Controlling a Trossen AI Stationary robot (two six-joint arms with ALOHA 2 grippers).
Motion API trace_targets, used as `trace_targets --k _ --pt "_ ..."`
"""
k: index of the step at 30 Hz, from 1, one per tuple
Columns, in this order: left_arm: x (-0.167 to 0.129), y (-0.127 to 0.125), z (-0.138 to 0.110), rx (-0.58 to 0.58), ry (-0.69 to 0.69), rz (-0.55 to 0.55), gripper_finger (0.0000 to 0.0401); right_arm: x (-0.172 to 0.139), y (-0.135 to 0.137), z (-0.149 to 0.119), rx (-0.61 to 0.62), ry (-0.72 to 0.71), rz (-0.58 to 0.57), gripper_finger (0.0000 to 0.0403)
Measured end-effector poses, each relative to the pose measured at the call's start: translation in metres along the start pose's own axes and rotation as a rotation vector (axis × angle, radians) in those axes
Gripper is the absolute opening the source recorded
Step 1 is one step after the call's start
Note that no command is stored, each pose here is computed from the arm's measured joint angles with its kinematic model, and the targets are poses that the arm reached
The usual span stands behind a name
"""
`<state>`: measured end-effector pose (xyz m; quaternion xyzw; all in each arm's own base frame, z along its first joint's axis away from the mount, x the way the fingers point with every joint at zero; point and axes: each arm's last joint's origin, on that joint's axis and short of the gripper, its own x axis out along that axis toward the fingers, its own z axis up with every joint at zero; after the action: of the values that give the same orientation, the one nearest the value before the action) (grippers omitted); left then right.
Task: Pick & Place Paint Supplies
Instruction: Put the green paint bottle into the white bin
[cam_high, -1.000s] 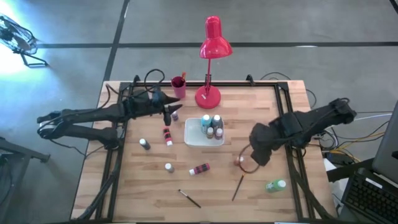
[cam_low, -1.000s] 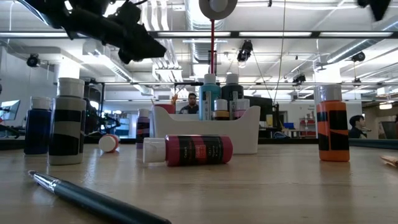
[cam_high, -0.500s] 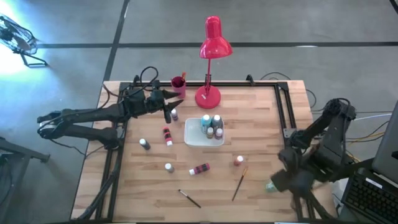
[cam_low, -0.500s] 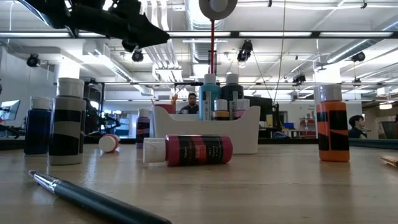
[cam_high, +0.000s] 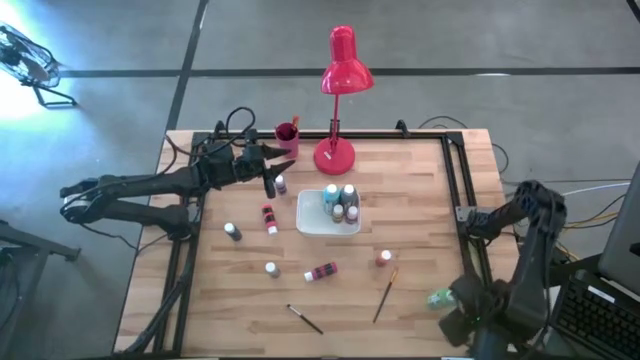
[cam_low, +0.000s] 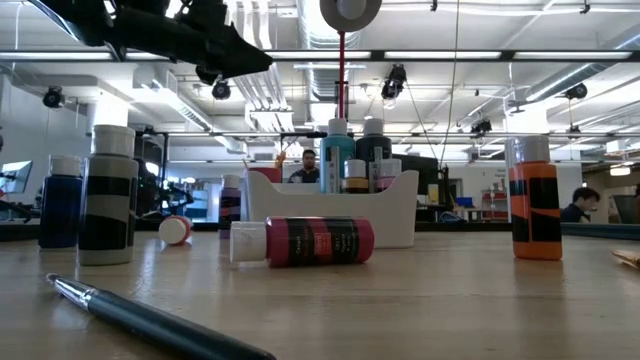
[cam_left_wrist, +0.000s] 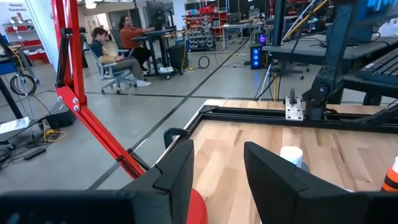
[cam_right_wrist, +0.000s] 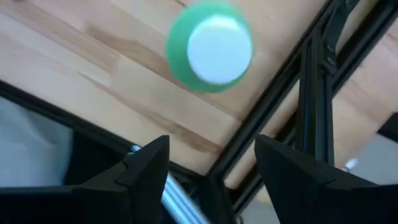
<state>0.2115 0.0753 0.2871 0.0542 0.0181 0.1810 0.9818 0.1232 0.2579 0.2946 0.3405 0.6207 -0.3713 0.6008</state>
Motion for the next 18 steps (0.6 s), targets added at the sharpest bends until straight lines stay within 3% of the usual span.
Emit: trace_targets --k 7,12,18 --pt "0.001 0.000 -0.001 0.000 0.002 0.000 0.0147 0.028 0.015 -0.011 -0.027 -0.023 -0.117 0.0278" --pt "0.007 -0.001 -0.007 0.001 0.034 -0.004 0.0147 0.042 0.024 -0.020 0.015 -0.122 -0.056 0.0313" --pt "0.015 -0.001 -0.011 0.029 0.037 -0.002 0.0147 0.054 0.021 -0.031 -0.001 -0.158 -0.107 0.0346"
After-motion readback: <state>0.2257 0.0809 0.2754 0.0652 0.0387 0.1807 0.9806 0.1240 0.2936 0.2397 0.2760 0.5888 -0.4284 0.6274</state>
